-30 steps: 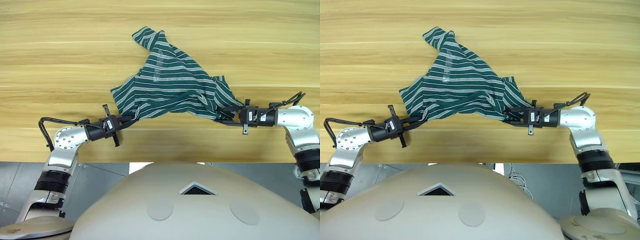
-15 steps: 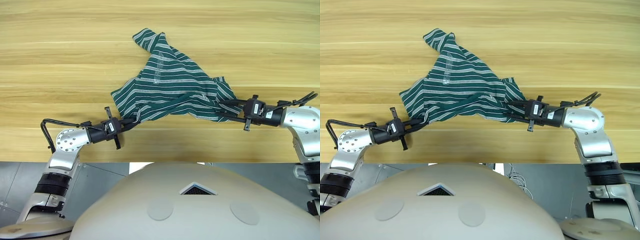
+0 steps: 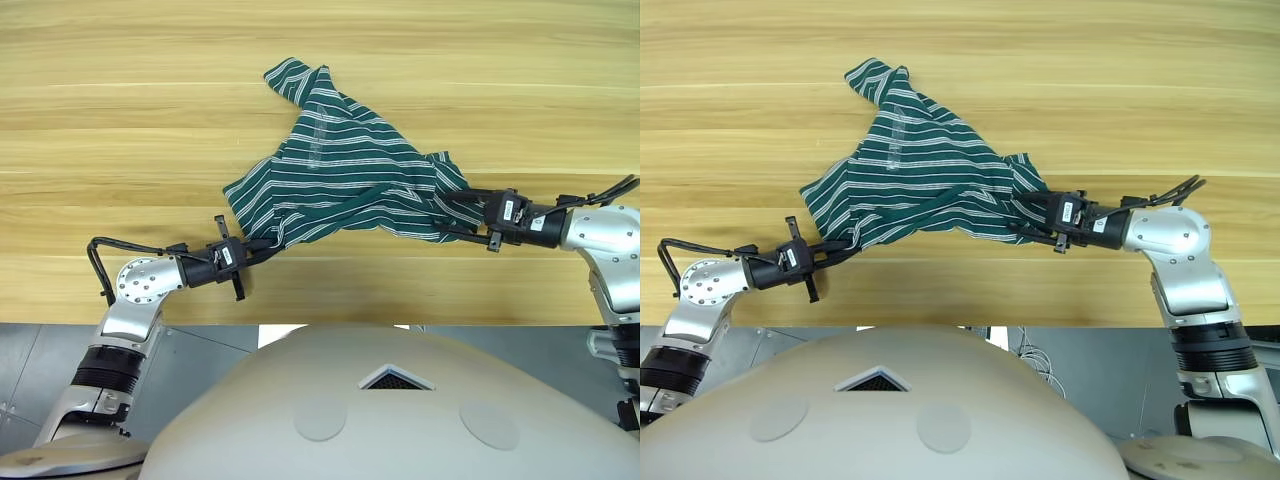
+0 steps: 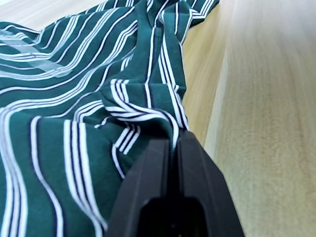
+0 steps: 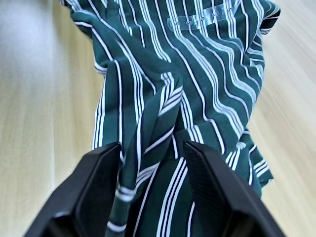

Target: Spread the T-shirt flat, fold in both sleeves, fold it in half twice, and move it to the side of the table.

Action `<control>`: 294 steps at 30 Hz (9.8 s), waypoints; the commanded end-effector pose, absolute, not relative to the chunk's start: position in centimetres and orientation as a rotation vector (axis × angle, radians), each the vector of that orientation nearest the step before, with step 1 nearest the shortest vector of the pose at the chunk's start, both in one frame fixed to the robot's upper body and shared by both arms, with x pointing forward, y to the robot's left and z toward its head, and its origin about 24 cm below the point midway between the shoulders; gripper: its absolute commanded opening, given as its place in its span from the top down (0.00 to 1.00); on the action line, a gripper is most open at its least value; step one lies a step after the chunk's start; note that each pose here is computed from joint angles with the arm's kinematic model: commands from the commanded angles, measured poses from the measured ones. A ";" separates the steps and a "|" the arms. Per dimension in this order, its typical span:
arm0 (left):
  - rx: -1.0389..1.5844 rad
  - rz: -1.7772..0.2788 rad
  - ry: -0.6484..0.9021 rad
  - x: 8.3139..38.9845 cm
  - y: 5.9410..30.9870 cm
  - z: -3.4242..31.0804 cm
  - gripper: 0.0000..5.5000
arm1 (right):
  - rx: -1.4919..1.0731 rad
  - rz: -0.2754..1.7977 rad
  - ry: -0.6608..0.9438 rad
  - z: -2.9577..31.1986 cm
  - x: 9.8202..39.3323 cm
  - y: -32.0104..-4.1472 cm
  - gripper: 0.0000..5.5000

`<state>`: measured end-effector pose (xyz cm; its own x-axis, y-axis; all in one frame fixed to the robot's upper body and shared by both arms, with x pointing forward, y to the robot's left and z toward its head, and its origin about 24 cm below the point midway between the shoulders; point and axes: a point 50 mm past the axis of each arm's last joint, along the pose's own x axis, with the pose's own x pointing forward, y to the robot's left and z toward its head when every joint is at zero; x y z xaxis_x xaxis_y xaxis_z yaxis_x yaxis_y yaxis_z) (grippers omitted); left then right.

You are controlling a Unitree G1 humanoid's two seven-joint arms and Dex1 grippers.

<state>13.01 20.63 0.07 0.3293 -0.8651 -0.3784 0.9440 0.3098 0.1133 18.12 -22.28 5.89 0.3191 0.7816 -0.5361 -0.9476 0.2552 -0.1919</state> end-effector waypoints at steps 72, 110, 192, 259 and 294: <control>0.396 -0.492 0.030 42.6 15.4 21.0 1.00 | -0.362 0.501 0.088 15.0 41.5 -15.9 0.99; 0.140 -1.404 0.523 8.3 23.5 3.6 0.56 | -0.408 1.399 0.235 6.2 17.9 -31.0 0.56; -0.143 -0.643 0.528 23.1 10.5 -0.9 0.34 | -0.820 0.839 0.237 9.3 39.1 -6.2 0.49; 0.060 -0.726 -0.116 26.2 16.4 12.4 0.34 | -0.483 1.156 -0.030 7.4 31.1 -19.9 0.49; 0.704 -0.386 0.427 36.1 18.6 1.9 0.34 | -0.727 1.434 0.089 4.5 20.8 -19.4 0.49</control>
<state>36.40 16.68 2.41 0.8523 -0.2840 -0.4392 0.4938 0.7135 0.4970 21.01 -19.24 4.54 0.1959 0.8756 -0.4415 -0.9145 0.0005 -0.4047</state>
